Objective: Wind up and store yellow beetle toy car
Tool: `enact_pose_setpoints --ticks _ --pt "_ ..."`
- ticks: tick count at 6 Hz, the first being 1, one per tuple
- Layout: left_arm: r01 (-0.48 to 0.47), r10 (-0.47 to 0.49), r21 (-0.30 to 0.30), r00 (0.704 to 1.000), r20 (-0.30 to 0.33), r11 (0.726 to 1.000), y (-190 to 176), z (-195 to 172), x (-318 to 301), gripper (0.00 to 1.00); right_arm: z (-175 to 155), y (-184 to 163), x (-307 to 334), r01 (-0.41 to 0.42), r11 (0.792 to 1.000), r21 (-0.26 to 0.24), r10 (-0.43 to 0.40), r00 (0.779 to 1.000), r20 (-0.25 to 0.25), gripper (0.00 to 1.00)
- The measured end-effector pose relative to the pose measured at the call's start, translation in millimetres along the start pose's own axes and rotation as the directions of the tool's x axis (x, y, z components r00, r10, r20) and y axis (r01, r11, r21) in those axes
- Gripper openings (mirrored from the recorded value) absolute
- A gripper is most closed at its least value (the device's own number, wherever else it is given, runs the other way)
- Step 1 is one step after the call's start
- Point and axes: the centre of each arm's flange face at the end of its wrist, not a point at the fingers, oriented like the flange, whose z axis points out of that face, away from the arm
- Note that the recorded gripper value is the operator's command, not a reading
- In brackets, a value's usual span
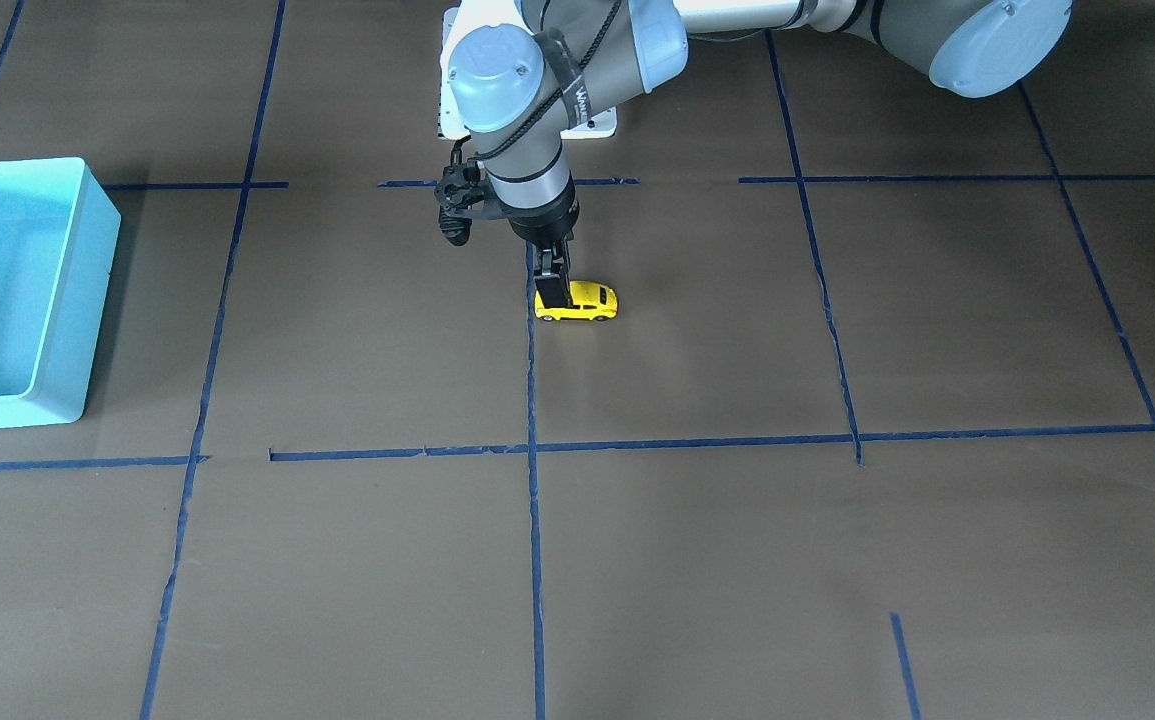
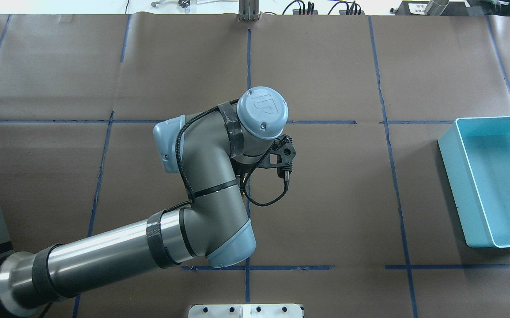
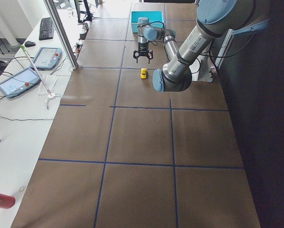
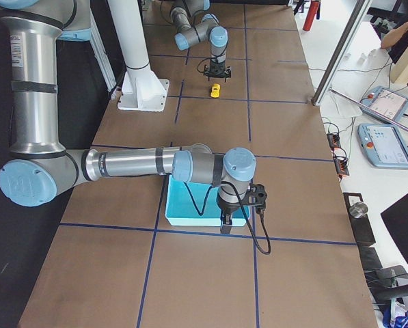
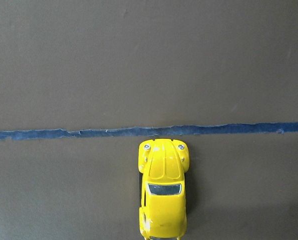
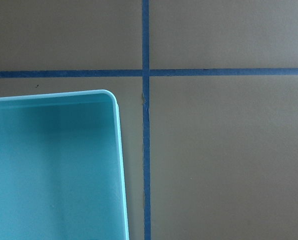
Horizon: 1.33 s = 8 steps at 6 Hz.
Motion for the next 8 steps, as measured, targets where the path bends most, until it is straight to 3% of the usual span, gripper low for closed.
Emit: enact_pose_setpoints --ticks 3,8 --pt "-0.034 0.036 -0.054 0.999 0.034 0.998 -27 32 17 1.0 0 0 0 -0.001 1.0 0.0 0.001 1.0 0.0 1.0" --pt "-0.052 0.054 -0.061 0.998 0.039 0.997 -36 62 22 1.0 2 0 1 -0.002 1.0 -0.003 0.002 1.0 0.0 1.0"
